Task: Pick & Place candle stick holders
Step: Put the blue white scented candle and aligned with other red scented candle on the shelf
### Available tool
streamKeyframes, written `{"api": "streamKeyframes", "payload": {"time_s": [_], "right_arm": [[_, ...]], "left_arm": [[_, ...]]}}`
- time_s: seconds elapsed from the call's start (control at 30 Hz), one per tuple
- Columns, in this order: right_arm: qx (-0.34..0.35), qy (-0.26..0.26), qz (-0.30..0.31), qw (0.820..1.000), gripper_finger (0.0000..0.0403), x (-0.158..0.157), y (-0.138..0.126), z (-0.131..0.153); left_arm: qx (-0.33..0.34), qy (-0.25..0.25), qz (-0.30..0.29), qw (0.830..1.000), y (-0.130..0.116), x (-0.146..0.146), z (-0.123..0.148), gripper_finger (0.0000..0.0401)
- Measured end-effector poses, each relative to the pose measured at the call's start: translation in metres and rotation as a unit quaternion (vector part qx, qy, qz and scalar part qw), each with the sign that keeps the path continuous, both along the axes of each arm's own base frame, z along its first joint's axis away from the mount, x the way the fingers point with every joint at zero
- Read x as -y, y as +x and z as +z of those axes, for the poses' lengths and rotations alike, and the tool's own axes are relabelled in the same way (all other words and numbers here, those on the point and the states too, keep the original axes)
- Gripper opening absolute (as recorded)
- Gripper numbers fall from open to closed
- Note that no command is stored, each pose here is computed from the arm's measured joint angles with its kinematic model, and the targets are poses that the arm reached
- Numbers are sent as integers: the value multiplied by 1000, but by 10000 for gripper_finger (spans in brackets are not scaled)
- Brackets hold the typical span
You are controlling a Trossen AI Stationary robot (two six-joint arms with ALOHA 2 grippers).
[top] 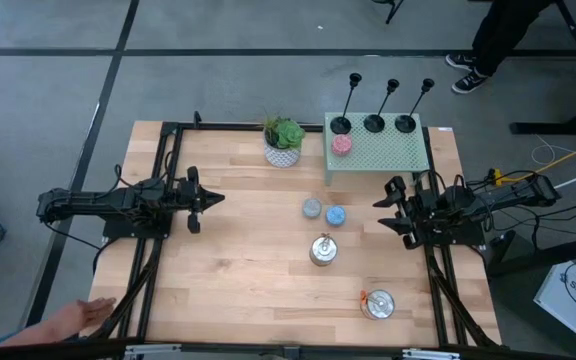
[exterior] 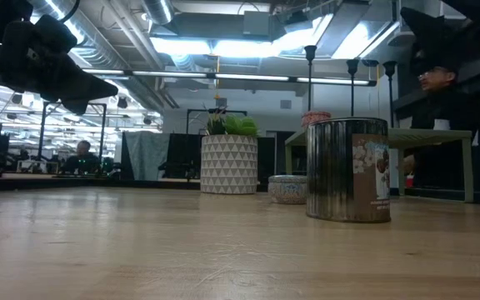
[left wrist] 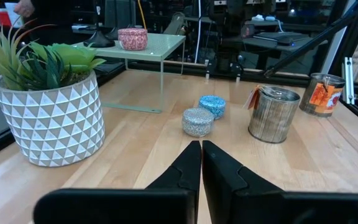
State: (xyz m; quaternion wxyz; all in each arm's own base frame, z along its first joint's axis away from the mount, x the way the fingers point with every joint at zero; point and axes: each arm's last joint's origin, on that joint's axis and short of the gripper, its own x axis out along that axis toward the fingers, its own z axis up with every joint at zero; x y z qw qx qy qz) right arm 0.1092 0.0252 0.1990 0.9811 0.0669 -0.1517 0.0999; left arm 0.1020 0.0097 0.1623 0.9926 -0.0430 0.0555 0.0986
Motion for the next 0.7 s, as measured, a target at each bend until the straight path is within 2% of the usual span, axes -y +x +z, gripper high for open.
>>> {"api": "streamKeyframes", "payload": {"time_s": [0.23, 0.4, 0.53, 0.7], "right_arm": [[-14, 2, 2, 1000, 204, 0, 1, -2], [-62, 14, 10, 998, 211, -1, 3, -11], [-121, 15, 9, 992, 241, -1, 4, -22], [-141, 25, -42, 989, 301, 2, 5, -26]], "left_arm": [[0, 0, 0, 1000, 0, 0, 0, 12], [0, 0, 0, 1000, 0, 0, 0, 8], [0, 0, 0, 1000, 0, 0, 0, 10], [0, 0, 0, 1000, 0, 0, 0, 12]]}}
